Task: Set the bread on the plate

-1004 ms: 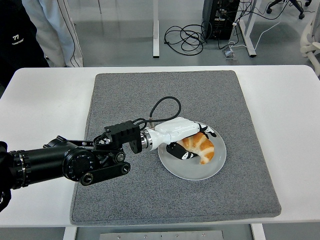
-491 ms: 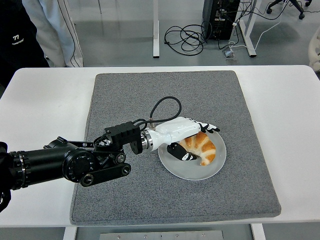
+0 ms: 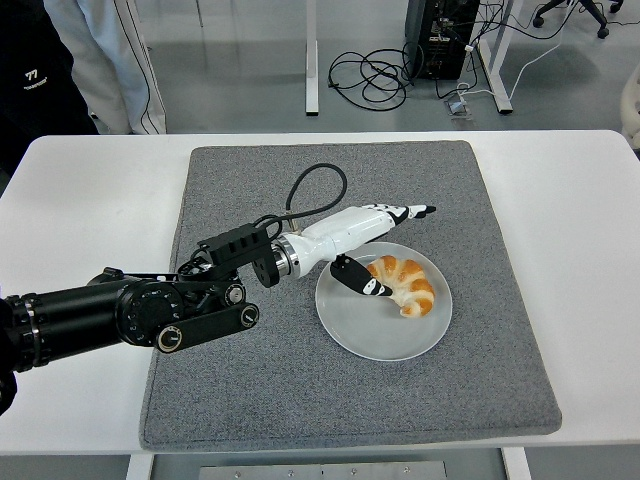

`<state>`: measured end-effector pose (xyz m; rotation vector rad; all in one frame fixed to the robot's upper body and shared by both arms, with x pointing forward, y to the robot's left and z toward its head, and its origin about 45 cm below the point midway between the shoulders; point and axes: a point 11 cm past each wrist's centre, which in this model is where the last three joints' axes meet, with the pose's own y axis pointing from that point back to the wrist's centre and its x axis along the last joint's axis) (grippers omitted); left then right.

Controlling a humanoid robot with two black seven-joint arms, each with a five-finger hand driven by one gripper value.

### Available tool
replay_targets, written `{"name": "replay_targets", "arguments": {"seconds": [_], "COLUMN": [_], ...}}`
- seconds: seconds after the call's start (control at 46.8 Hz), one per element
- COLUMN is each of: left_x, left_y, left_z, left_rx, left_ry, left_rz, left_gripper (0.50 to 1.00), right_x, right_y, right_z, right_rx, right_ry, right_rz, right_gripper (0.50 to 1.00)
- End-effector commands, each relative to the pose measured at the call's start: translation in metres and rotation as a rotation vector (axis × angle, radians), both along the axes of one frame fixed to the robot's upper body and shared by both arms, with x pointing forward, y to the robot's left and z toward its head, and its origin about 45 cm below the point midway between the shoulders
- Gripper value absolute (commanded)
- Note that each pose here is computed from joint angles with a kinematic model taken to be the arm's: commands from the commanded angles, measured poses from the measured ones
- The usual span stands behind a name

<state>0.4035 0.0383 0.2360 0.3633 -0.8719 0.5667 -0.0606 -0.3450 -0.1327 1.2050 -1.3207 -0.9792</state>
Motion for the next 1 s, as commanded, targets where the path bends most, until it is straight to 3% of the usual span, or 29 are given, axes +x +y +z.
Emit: {"name": "replay_targets", "arguments": {"seconds": [0.0,0.342,0.662,0.983], "left_x": [0.010,0.060,0.079,0.088], "left_y": [0.003,0.062,0.115,0.151], "left_z": [0.017,0.089,0.123,0.129], "left_rx": [-0.045,-0.299,-0.485,-0.648], "left_ry": [0.016,0.158,0.234,0.362], "left_rz": [0.013,0.183,0.274,0.340], "left_gripper": [0.969,0.971,0.971,0.969], "right_x": [0.000,0.000,0.000,0.000], "right_y": [0.000,0.000,0.000,0.000], "right_z": [0.000,0.000,0.000,0.000], "right_rx": [0.000,0.000,0.000,0.000], "right_ry": [0.000,0.000,0.000,0.000], "right_rz": [0.000,0.000,0.000,0.000], "right_gripper": [1.000,1.000,1.000,1.000]}}
